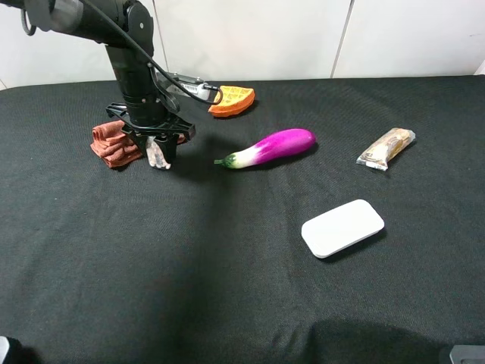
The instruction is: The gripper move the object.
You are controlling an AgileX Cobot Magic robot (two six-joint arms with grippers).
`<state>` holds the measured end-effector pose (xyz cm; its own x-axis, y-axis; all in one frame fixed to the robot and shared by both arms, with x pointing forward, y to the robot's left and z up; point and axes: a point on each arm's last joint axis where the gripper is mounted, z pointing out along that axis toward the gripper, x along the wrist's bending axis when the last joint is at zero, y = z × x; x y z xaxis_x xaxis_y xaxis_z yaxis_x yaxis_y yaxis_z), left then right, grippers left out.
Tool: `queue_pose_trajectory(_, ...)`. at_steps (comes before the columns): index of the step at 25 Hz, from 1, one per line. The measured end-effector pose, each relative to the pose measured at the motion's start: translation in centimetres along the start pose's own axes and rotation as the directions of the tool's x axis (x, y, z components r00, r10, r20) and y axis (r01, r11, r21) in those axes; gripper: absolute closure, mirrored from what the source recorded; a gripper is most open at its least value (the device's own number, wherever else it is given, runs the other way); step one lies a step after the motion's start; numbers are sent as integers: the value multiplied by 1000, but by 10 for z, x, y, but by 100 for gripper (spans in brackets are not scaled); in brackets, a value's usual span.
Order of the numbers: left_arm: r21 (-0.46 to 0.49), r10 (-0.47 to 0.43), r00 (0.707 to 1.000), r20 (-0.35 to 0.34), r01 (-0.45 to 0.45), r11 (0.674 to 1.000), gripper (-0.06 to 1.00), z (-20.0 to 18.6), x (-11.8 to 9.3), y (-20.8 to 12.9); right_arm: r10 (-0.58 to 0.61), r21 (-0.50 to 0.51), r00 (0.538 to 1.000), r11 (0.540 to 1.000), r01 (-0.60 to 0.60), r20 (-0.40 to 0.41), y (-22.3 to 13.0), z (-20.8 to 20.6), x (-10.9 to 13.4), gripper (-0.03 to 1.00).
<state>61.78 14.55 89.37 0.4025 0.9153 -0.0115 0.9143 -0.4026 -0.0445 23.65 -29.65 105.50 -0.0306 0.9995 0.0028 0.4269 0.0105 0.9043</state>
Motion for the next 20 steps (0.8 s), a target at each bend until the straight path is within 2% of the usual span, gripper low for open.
queue_pose_trajectory(13,-30,-11,1000,17,11,999,0,0,-1,3,0,0,1000,1000,0,0,0,0,0,27)
queue_pose_trajectory(20,-31,-24,999,38,25,999,-4,0,-3,3,0,0,1000,1000,0,0,0,0,0,27)
